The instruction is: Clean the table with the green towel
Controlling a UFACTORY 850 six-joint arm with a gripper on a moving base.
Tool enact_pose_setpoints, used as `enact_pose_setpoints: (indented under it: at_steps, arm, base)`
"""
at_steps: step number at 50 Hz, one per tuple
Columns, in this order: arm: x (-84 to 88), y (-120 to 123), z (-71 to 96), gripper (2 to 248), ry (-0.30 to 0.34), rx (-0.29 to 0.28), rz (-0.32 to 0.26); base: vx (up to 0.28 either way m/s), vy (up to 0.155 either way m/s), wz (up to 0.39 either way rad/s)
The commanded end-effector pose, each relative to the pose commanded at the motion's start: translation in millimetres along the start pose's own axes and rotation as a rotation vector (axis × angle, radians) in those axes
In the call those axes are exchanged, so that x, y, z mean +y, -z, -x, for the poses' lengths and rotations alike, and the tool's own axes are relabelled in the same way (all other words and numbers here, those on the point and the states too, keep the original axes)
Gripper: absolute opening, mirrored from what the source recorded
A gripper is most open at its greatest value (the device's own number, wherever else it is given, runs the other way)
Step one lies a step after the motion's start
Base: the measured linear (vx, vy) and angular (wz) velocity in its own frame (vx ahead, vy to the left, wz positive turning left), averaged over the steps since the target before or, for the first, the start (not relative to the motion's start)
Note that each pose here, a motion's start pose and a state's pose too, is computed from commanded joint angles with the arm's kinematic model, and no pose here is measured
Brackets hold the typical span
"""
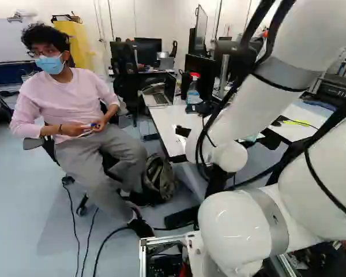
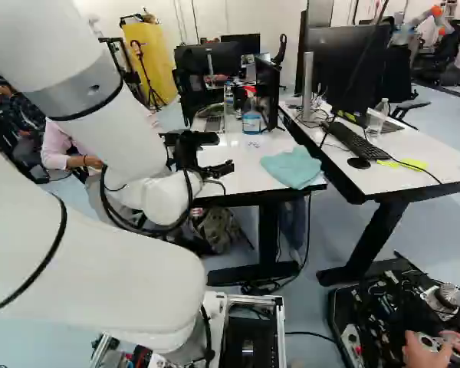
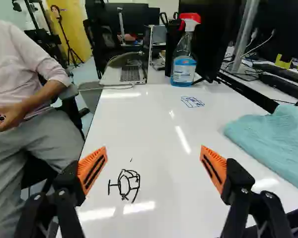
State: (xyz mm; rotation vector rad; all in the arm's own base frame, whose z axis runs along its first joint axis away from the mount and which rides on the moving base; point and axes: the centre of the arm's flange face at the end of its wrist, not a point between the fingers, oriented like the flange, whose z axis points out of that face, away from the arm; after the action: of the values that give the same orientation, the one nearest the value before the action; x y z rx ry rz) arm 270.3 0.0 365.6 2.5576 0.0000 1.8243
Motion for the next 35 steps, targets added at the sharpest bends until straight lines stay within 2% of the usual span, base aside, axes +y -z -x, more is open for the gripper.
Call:
enact_pose_setpoints:
  at_steps: [1,22,35]
  arm:
    - [5.1,-0.4,-5.0,247,-0.006,0.015,0.018]
    - [27.8,-3.6,-27.3,247,-0.029,0.073,0.094]
    - [43.3,-7.2,-39.5,247,-0.042,0.092,0.142]
  base:
    - [0.0,0.0,0.0]
    - [0.0,0.0,0.0]
    - [0.0,0.0,0.0]
